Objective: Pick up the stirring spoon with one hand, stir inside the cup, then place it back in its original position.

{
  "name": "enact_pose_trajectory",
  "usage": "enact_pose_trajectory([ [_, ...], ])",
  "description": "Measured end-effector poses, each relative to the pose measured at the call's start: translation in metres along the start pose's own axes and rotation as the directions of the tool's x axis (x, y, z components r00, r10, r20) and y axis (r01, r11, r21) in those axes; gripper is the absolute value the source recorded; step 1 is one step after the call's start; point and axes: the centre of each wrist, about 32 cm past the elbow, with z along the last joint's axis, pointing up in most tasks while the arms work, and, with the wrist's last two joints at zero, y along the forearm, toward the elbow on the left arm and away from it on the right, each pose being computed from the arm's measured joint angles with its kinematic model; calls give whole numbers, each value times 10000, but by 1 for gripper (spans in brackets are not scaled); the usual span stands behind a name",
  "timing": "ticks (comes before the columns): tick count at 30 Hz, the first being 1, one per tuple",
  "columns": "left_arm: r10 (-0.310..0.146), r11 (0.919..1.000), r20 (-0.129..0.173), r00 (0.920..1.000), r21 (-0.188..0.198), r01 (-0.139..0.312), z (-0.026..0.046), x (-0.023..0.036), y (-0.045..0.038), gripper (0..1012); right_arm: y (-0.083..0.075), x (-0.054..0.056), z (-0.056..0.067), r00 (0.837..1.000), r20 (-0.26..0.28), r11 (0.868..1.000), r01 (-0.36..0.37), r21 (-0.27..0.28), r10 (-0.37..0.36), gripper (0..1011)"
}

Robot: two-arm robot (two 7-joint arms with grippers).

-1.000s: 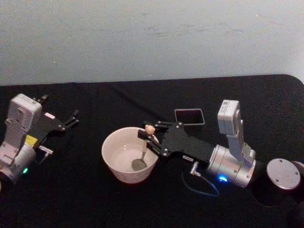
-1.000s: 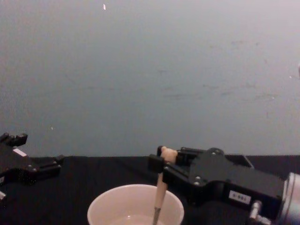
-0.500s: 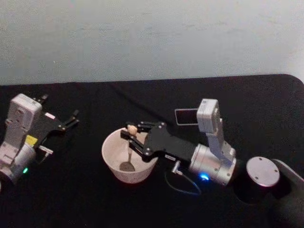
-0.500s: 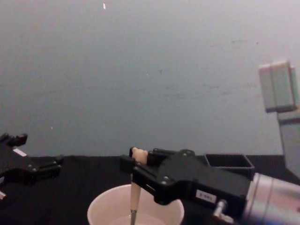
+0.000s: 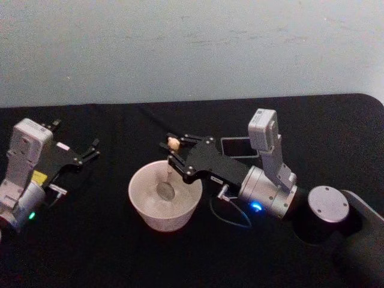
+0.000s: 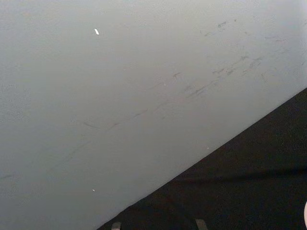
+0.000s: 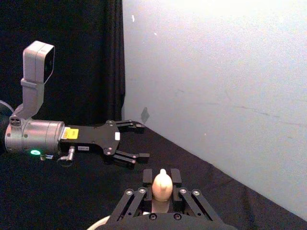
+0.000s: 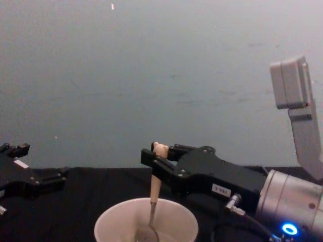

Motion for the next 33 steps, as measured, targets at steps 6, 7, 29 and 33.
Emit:
enact_pose_trajectory([
  [6,0,10000,-1,10000,-1,0,0,0,0,1001,-28,14,-4,10000,21,10000,61,-24,-60,215],
  [7,0,10000,0,10000,0,0,0,0,0,1001,-30,14,-5,10000,23,10000,64,-25,-64,215],
  [29,1,10000,0,10000,-1,-1,0,0,0,1001,-162,70,21,9997,154,9997,212,-105,-210,215],
  [33,0,10000,0,10000,0,0,0,0,0,1001,-276,57,43,9998,157,9998,86,-163,-84,214],
])
